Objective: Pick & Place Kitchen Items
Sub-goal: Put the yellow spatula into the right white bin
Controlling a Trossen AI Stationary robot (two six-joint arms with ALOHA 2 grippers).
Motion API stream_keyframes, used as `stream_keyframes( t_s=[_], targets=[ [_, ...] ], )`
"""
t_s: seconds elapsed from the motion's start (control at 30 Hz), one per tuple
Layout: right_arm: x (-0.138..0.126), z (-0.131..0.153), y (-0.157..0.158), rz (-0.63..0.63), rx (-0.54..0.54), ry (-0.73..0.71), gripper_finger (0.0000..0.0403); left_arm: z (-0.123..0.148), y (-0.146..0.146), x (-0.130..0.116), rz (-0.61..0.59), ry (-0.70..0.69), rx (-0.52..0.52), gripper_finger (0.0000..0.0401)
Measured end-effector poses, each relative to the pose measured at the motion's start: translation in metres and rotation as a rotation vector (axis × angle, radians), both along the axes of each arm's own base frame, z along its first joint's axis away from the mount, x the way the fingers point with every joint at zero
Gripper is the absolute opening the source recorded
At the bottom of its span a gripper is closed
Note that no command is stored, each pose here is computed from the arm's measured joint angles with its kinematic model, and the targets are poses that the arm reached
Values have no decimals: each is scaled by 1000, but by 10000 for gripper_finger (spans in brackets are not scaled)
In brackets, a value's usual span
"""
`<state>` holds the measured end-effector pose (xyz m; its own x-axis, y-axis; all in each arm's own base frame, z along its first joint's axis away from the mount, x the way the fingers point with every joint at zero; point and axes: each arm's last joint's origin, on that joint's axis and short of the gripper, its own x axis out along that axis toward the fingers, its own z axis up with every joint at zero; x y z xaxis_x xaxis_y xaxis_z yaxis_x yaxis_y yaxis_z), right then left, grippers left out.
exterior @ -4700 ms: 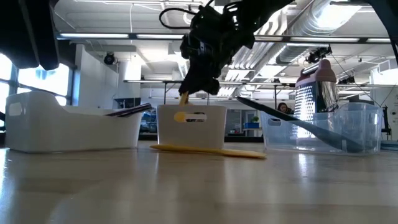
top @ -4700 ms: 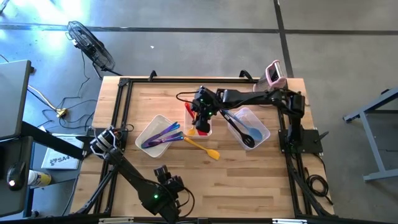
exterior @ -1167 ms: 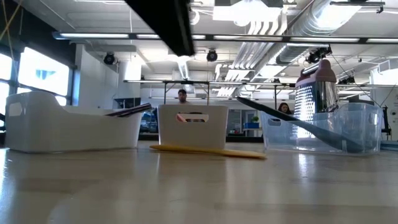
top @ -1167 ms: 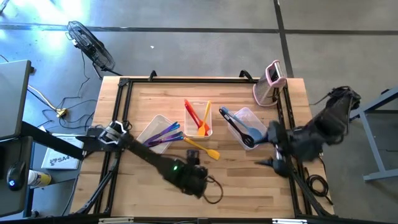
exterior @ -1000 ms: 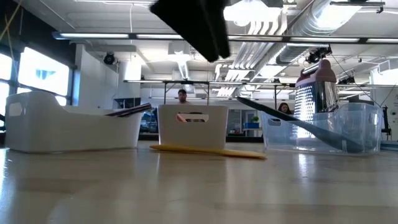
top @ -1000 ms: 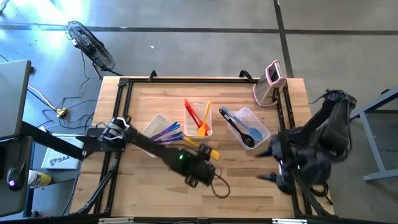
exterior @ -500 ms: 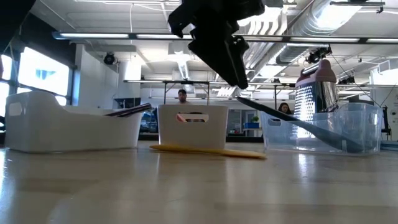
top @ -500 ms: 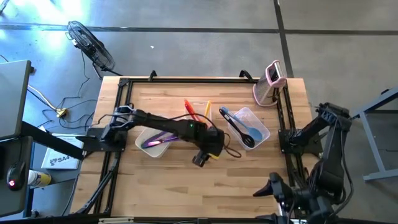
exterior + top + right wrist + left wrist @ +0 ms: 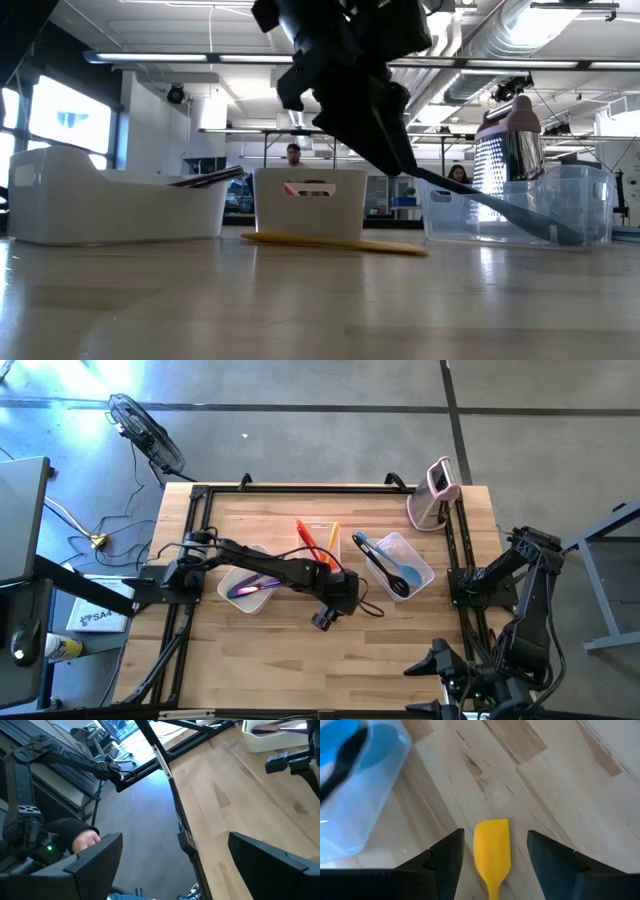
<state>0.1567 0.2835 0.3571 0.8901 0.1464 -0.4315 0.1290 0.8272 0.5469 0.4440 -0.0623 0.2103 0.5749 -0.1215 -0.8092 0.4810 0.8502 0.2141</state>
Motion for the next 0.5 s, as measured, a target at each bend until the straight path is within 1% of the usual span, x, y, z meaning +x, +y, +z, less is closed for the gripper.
stream_keyframes(
  t_s=[0.1, 0.17, 0.27, 0.33, 0.4, 0.5],
  targets=[
    [0, 0, 0, -10, 20, 3, 356, -9, 2, -2, 16, 56, -1, 209],
    [0, 0, 0, -10, 21, 4, 356, -17, 4, 2, 24, 60, -10, 209],
    [0, 0, 0, -10, 19, 4, 356, -26, 11, 2, 55, 111, -20, 209],
    [0, 0, 0, -8, 13, 4, 356, -31, 12, 7, 53, 96, -41, 209],
    [1, -1, -1, -12, 8, 5, 356, -33, 15, 5, 61, 126, -47, 209],
    [2, -1, -2, -14, 6, 7, 356, -35, 17, 9, 63, 113, -70, 209]
  ],
)
